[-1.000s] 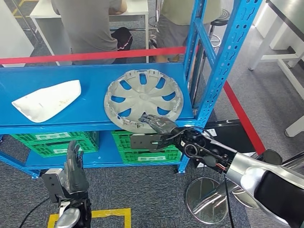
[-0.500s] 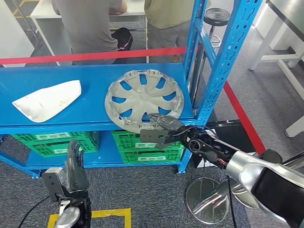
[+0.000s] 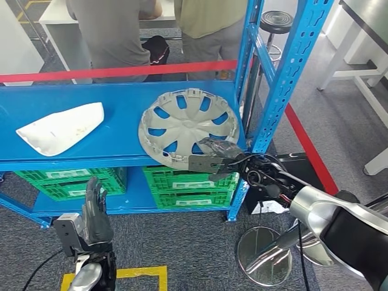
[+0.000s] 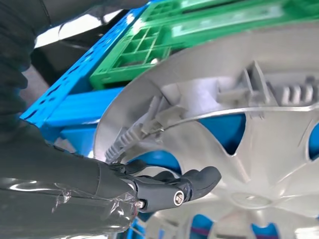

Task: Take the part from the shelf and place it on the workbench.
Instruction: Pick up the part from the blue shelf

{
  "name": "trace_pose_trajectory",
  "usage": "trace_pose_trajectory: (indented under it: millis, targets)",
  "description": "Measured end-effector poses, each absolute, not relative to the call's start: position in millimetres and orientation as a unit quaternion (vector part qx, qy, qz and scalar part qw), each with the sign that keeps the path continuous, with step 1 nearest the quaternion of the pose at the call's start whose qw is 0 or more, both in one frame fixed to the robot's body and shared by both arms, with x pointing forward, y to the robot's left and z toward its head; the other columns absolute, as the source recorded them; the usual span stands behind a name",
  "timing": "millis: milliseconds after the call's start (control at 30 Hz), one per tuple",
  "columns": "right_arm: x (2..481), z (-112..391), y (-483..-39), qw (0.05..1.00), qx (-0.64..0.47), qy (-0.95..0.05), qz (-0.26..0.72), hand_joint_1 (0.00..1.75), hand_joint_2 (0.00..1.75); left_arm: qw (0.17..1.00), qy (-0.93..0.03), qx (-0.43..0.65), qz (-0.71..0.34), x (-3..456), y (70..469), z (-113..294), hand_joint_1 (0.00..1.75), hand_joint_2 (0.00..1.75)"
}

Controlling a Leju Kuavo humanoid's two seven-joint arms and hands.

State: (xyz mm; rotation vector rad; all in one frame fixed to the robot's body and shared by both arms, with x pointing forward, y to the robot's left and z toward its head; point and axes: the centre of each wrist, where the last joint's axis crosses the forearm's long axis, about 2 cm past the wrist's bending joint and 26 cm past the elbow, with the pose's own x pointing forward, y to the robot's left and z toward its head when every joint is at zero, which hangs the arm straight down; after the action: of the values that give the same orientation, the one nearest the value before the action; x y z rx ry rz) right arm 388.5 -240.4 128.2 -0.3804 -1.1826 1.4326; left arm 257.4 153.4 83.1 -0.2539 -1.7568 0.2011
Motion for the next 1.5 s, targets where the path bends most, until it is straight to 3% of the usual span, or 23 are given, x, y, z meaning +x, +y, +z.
trace_pose_trajectory:
  millis: [600,1333,1467,1500]
  targets:
    - [405,136,-251,0.560,-0.222,-0.484,0.635,0.00,1.75,0.632,-0.762,-0.117,0.076,259,150,78,0.00,0.00]
    - [399,131,-208,0.483,-0.210,-0.488,0.696,0.00,1.75,0.634,-0.759,-0.121,0.087,258,143,75,0.00,0.00]
    - [397,129,-204,0.476,-0.209,-0.484,0.704,1.75,1.75,0.635,-0.758,-0.121,0.087,258,143,75,0.00,0.00]
    - [397,129,-204,0.475,-0.208,-0.484,0.705,1.75,1.75,0.635,-0.758,-0.121,0.087,258,143,75,0.00,0.00]
